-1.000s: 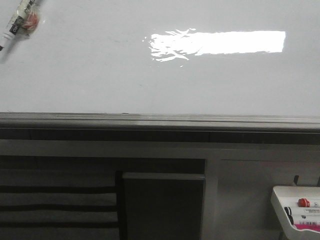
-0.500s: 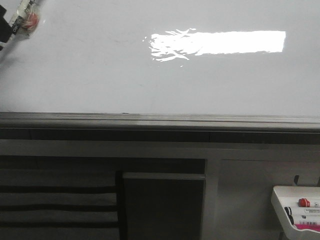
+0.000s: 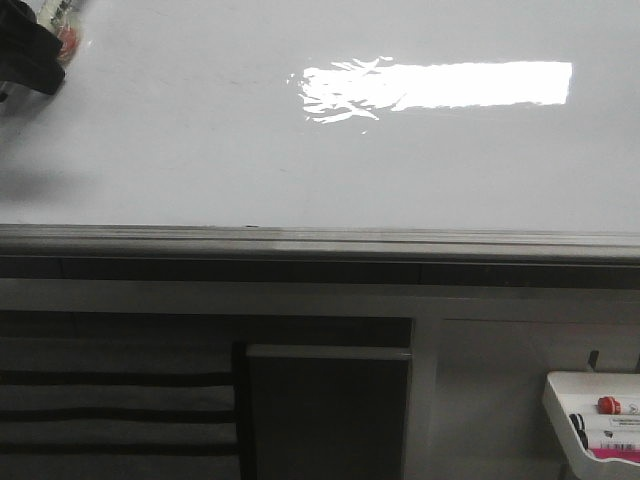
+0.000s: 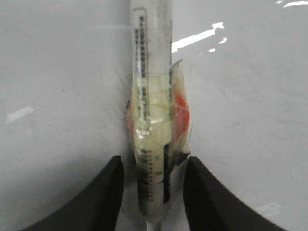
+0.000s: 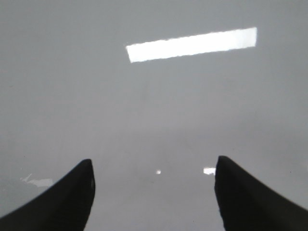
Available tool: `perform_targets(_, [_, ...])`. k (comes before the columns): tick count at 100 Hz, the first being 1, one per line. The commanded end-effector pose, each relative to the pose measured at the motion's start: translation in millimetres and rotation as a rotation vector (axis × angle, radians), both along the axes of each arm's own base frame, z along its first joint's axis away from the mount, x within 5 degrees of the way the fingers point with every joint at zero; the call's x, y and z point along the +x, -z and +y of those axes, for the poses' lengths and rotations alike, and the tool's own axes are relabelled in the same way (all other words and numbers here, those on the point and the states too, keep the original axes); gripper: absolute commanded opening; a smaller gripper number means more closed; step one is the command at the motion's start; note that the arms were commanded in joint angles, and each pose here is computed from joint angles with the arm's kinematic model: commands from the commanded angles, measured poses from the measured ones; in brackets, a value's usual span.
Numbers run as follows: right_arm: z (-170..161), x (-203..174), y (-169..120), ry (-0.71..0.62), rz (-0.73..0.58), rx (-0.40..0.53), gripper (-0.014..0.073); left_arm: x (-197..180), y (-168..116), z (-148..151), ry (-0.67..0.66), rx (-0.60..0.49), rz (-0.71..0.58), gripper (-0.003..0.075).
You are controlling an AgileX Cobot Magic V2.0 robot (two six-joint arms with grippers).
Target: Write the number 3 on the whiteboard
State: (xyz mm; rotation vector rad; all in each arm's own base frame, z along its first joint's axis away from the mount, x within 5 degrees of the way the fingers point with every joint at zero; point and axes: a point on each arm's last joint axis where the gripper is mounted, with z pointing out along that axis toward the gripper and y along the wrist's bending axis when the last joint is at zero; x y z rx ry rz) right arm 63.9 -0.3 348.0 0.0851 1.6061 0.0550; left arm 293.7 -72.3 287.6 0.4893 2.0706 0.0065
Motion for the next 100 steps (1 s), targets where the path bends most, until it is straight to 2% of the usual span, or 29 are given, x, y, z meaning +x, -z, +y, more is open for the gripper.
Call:
perform_targets(1, [-0.5,0.5,-16.5,0.004,-0.094,-0.007,0.0470,2.8,-23.7,-3.6,0.011,-0.043,-0.127,0.0224])
perform_targets(19, [-0.3,2.3,-15.6,0.001,-0.057,-0.007,0.0470,1.7,-25.7,-3.3,0.011,-0.044,-0.133,0.0078])
perform_targets(33, [1.8,6.8,-25.1,-0.022,0.051,0.025,0.0470,-6.0,-34.5,-1.1,0.010,-0.044,-0.145,-0.0008])
perform_targets(47, [5.3,18.7,-36.7,-0.066,0.166,0.038,0.0469,-19.6,-44.8,0.6,0.015,-0.016,-0.098,-0.0019])
perform_targets(61, [19.7,39.3,-46.9,-0.251,0.299,-0.018,0.0462,-36.4,-54.9,-2.9,0.084,0.090,0.029,-0.0019])
perform_targets(68, [30.5,52.4,-51.9,-0.394,0.350,-0.034,0.0451,-45.5,-61.0,-9.3,0.166,0.142,0.099,-0.0019])
perform_targets(78, [46.2,71.4,-53.4,-0.641,0.439,-0.080,0.0437,-61.9,-66.8,-23.5,0.383,0.196,0.220,-0.0019])
perform_targets(81, [49.6,78.7,-52.2,-0.716,0.463,-0.111,0.0434,-69.0,-68.9,-30.0,0.467,0.180,0.262,-0.0019])
perform_targets(90, [62.0,93.9,-54.3,-0.904,0.483,-0.124,0.0429,-83.5,-75.2,-43.5,0.662,0.141,0.305,-0.0019])
perform_targets(100, [76.9,113.0,-51.3,-1.048,0.475,-0.228,0.0429,-96.0,-79.5,-54.2,0.833,0.147,0.311,-0.0019])
